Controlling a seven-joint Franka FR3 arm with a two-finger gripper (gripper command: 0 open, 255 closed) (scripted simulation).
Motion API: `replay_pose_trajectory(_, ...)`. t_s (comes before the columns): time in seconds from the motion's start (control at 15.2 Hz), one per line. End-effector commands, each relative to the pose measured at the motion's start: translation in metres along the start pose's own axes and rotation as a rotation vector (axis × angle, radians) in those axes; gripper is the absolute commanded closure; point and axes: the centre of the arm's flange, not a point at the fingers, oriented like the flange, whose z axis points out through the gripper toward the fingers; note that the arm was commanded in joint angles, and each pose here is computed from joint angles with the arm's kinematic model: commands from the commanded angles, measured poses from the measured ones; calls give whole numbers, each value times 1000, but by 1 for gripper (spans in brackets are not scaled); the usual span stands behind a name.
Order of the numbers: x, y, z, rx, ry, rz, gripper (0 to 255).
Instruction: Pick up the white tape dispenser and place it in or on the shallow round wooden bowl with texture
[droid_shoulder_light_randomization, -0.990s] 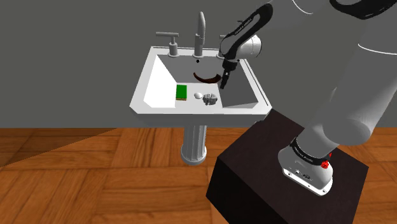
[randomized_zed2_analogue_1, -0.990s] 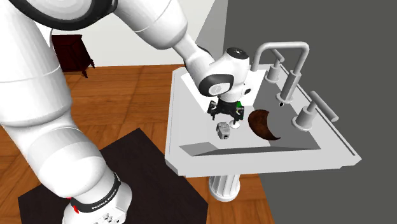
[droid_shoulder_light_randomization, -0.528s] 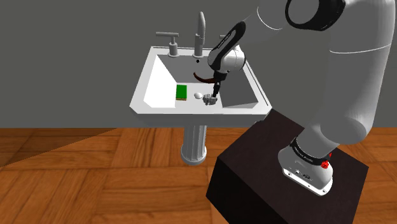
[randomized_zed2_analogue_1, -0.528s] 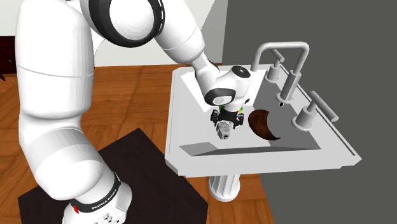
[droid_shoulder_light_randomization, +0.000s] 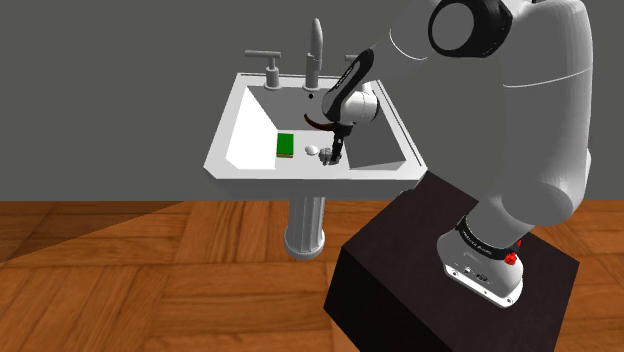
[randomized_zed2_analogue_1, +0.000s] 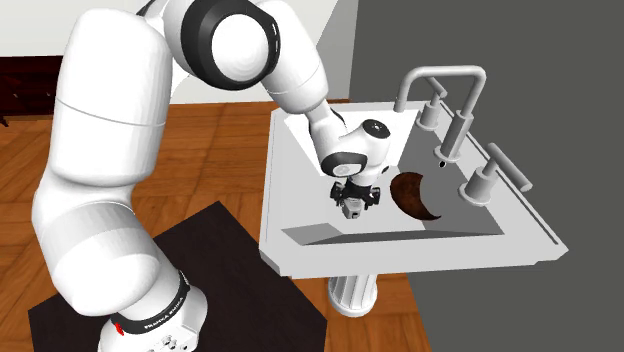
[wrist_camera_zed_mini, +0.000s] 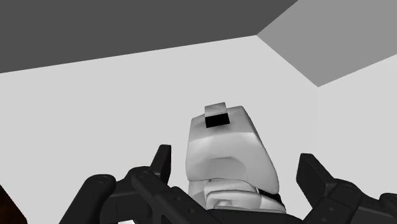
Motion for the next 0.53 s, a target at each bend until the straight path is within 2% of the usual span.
replay_pose_trajectory(0.0,0,1,4,0,0,0,0)
replay_pose_trajectory(0.4,0,1,4,0,0,0,0)
replay_pose_trajectory(0.46,0,1,4,0,0,0,255)
